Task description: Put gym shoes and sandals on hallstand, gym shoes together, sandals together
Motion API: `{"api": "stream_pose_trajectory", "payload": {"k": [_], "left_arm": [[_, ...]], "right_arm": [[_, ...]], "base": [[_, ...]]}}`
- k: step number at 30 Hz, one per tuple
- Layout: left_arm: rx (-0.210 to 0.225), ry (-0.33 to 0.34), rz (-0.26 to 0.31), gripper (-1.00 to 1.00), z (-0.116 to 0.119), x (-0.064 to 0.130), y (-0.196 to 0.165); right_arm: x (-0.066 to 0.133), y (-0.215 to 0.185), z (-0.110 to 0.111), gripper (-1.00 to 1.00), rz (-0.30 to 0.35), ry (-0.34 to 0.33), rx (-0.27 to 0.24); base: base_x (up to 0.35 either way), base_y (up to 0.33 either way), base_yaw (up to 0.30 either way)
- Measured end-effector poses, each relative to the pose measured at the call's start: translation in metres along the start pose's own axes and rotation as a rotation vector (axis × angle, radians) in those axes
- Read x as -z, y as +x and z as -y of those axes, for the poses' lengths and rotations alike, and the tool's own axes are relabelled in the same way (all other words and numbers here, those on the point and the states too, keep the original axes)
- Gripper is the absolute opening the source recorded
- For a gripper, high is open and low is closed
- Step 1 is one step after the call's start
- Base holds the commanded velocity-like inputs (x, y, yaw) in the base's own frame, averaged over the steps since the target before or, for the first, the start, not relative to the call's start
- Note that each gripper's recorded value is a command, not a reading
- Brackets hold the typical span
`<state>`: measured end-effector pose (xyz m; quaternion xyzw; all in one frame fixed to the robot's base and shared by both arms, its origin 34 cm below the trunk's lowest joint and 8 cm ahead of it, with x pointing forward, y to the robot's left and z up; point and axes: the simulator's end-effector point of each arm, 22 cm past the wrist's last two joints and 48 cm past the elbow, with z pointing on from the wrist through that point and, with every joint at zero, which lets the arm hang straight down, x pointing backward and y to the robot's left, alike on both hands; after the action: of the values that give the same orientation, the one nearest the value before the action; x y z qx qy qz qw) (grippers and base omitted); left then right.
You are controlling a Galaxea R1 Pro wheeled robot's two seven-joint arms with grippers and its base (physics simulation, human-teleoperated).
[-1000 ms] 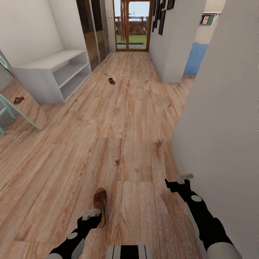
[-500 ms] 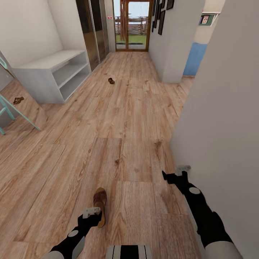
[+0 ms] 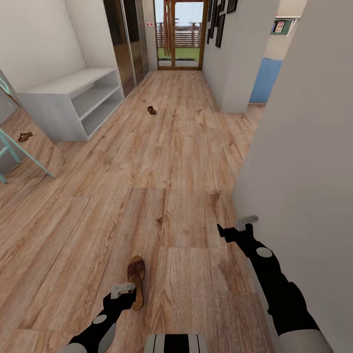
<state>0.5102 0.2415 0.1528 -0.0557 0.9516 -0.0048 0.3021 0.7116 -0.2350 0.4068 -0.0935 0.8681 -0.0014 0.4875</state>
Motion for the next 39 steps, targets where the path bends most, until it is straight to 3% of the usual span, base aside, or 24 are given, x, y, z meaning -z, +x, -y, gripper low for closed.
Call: {"api": "stream_pose_trajectory", "payload": {"k": [16,39], "left_arm": [[0.000,-0.001,-0.002,1.00,0.0000,0.0007,0.0023],[0.000,-0.001,-0.002,1.00,0.0005,0.0008,0.0025]], "right_arm": [[0.0007,0.0073,-0.0023,1.00,-0.043,-0.002,-0.004],[0.0016,0.0057,-0.0014,1.00,-0.044,0.000,-0.005]], "base": [[0.000,0.000,0.000],[0.000,0.000,0.000]]}}
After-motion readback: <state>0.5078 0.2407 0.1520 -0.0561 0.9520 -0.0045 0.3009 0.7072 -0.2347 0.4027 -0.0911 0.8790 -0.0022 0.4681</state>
